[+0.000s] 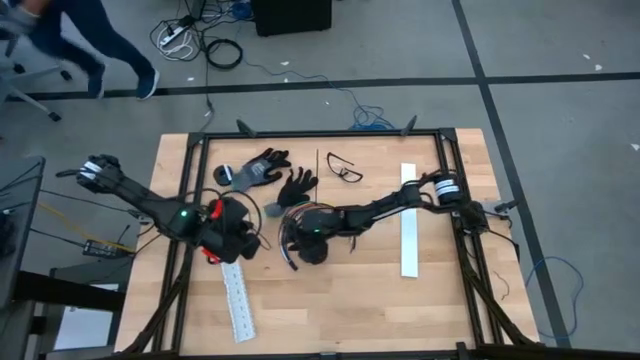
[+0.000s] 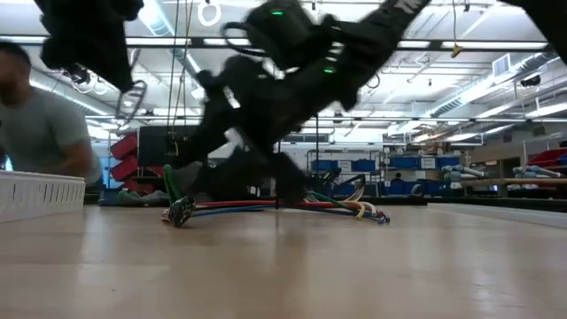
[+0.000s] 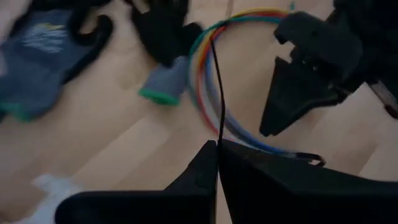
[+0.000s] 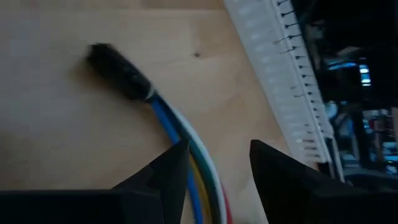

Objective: Ziptie cables
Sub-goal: Wrap the cables together using the black zip

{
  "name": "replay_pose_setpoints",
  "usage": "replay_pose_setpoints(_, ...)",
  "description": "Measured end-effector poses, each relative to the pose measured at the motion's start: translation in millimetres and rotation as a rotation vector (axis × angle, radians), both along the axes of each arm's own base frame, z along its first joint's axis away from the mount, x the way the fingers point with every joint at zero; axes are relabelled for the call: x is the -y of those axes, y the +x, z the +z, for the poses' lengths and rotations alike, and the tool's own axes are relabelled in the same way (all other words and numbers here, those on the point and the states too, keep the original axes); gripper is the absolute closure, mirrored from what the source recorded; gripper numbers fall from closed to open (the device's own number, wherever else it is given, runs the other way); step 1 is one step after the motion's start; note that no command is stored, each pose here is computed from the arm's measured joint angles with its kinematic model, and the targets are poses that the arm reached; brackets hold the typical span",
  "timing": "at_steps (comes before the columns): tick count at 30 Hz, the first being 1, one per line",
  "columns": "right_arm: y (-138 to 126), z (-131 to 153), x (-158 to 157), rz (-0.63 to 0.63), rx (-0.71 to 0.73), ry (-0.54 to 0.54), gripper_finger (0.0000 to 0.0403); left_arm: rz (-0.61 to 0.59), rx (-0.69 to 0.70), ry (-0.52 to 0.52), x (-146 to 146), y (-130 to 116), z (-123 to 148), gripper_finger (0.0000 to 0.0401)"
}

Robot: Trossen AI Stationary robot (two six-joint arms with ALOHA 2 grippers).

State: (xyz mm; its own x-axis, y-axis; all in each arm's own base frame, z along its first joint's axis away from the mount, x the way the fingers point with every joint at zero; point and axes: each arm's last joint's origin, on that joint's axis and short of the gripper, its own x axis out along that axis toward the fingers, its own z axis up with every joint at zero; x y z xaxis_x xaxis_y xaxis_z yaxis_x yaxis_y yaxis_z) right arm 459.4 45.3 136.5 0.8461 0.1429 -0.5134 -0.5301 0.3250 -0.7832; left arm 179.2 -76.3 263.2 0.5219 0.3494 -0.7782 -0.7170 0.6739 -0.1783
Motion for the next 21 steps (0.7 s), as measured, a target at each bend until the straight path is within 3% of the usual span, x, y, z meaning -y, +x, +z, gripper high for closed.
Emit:
replay_pose_setpoints(5,24.3,-13.2,-3.3,0.049,-0.116,-0.082,0.0240,0.033,-0.014,0.017,-2.0,-3.7,10.6,0.0401)
replay_pose_setpoints(8,26.1,-20.8,-3.5,0.075,-0.187,-0.132,0.0246,0.025,-0.017,0.020,-1.7,-3.5,10.9,0.0401)
replay_pose_setpoints(12,23.6,-23.7,-2.3,0.147,-0.218,-0.195,0.0254,0.014,-0.029,0.032,-2.0,-3.9,9.8,0.0401)
replay_pose_setpoints(15,22.1,-18.2,-4.1,0.126,-0.214,-0.261,0.0258,0.014,-0.031,0.033,-2.1,-4.0,9.7,0.0401)
replay_pose_setpoints(21,19.9,-14.7,-9.1,0.217,-0.200,-0.277,0.0268,0.011,-0.037,0.042,-2.5,-4.5,9.6,0.0401)
